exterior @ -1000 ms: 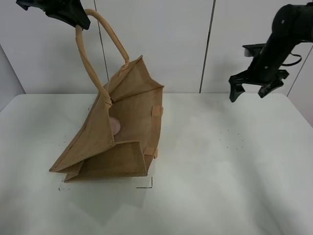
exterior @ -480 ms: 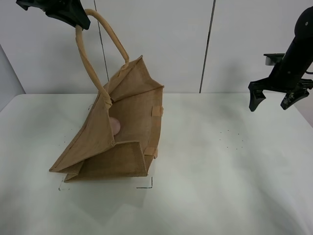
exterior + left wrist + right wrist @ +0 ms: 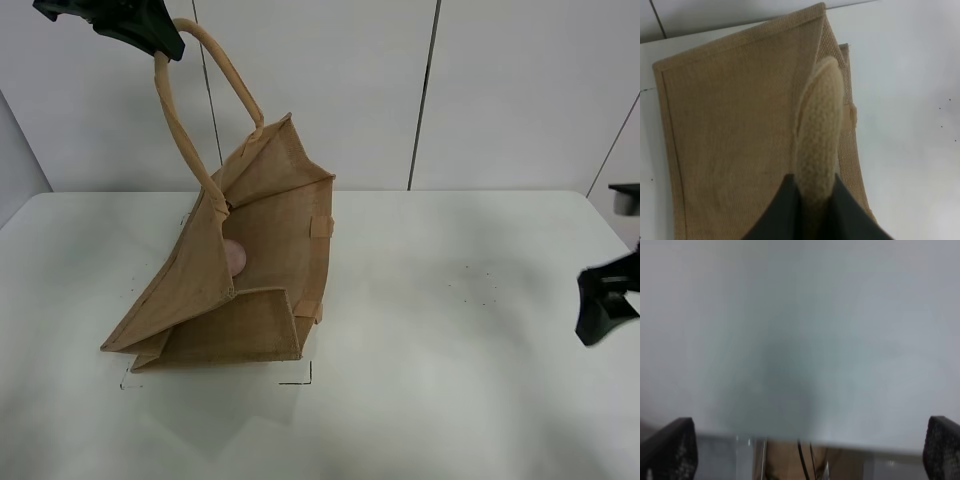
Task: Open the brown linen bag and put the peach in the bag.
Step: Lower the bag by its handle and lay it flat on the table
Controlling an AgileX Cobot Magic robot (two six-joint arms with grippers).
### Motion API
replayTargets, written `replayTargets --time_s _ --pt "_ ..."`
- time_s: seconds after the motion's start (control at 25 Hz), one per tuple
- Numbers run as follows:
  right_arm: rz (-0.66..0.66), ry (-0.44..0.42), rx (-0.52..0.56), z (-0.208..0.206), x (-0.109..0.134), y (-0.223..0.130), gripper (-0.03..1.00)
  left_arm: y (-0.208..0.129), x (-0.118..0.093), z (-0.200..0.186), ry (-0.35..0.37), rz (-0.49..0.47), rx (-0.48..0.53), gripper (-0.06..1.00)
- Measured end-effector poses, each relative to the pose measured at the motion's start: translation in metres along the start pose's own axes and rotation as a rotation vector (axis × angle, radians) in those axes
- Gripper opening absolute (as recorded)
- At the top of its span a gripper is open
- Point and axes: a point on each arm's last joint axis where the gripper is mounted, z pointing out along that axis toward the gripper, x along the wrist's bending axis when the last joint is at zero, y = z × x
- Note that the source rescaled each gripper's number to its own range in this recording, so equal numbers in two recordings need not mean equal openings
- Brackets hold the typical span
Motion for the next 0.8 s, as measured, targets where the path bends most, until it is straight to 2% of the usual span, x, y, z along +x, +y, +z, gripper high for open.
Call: replayTargets --time_s 0.08,0.2,0.32,0.4,0.52,0.8 --pt "0.000 -0.001 0.001 0.006 0.004 -0.036 1.00 0.000 0.000 0.000 0.000 0.000 0.000 0.00" --pt "-0.003 -0.017 -0.101 0.010 0.009 -0.079 1.00 0.000 0.000 0.000 0.000 0.000 0.000 0.00" --pt "-0.009 -0.038 -0.281 0.008 0.013 -0.111 1.00 0.000 0.000 0.000 0.000 0.001 0.000 0.00" --pt "-0.015 -0.059 -0.453 -0.003 0.015 -0.128 1.00 0.000 0.000 0.000 0.000 0.001 0.000 0.00" --pt "-0.023 -0.079 -0.646 -0.016 0.019 -0.153 1.00 0.000 0.000 0.000 0.000 0.001 0.000 0.00" --pt "-0.038 -0.112 -0.938 -0.029 0.025 -0.197 1.00 0.000 0.000 0.000 0.000 0.006 0.000 0.00"
